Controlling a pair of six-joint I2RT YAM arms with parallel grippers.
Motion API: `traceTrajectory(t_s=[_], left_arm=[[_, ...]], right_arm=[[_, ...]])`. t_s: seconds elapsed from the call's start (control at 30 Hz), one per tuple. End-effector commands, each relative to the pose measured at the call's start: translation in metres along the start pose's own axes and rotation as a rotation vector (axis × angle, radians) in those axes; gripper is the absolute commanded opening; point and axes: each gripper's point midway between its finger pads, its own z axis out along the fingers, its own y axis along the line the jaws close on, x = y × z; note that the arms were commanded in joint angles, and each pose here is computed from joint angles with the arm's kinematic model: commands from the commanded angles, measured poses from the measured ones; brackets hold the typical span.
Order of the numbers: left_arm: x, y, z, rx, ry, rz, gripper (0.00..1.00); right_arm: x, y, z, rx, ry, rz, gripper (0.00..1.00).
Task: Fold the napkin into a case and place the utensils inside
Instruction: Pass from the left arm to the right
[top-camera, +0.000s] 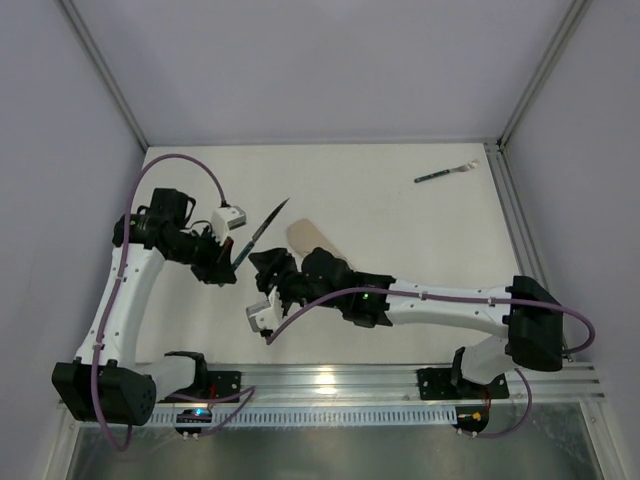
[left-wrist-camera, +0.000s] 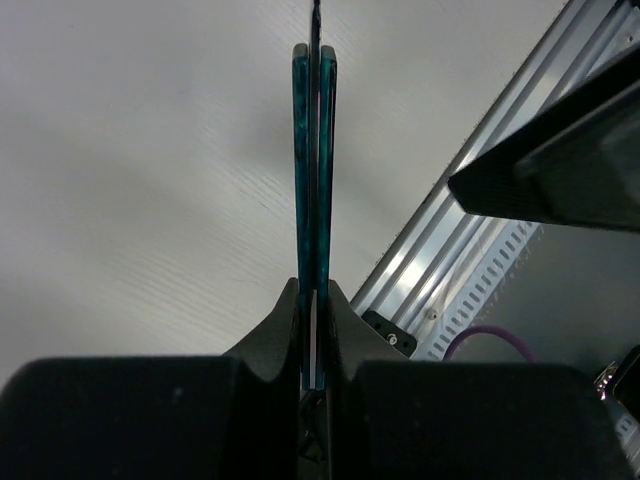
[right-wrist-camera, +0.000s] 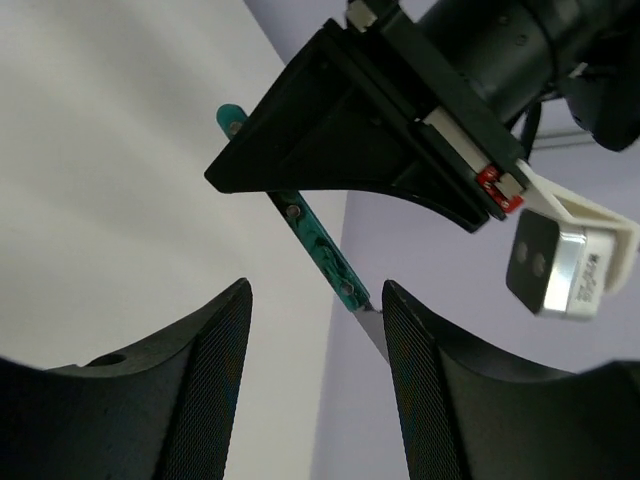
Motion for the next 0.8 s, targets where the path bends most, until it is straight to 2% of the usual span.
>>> traceTrajectory(t_s=[0.0, 0.23, 0.3, 0.43, 0.47, 0.53, 0.57, 0.67, 0.73, 0.77], left_arm=[[0.003, -0.019, -0.007, 0.075, 0.005, 0.048, 0.0], [0.008, -0.023, -0.003, 0.118, 0.028, 0.041, 0.0], [0.009, -0.024, -0.003, 0.125, 0.034, 0.041, 0.0], [0.012, -0.028, -0.004, 0.133, 0.035, 0.068, 0.0], [0.012, -0.029, -0.005, 0.137, 0.035, 0.074, 0.0], [0.015, -0.033, -0.006, 0.155, 0.038, 0.081, 0.0], [0.015, -0.034, -0.006, 0.159, 0.04, 0.085, 0.0], [0.014, -0.035, -0.007, 0.159, 0.032, 0.091, 0.0], [0.009, -0.032, -0.007, 0.148, 0.016, 0.093, 0.01], [0.005, -0.031, -0.008, 0.137, 0.006, 0.082, 0.21]], right_arm=[[0.001, -0.014, 0.014, -0.048, 0.041, -0.214, 0.58], [0.008, -0.012, 0.038, -0.051, 0.067, -0.265, 0.58], [0.019, -0.009, 0.042, -0.046, 0.117, -0.27, 0.57], [0.029, -0.014, 0.045, -0.023, 0.156, -0.252, 0.44], [0.033, -0.015, 0.045, -0.014, 0.166, -0.23, 0.34], [0.034, -0.019, 0.045, 0.012, 0.178, -0.216, 0.25], [0.035, -0.019, 0.044, 0.016, 0.184, -0.209, 0.17], [0.033, -0.019, 0.04, 0.016, 0.177, -0.126, 0.06], [0.035, -0.015, 0.037, -0.006, 0.196, -0.014, 0.04], [0.036, -0.014, 0.034, -0.005, 0.214, 0.031, 0.04]])
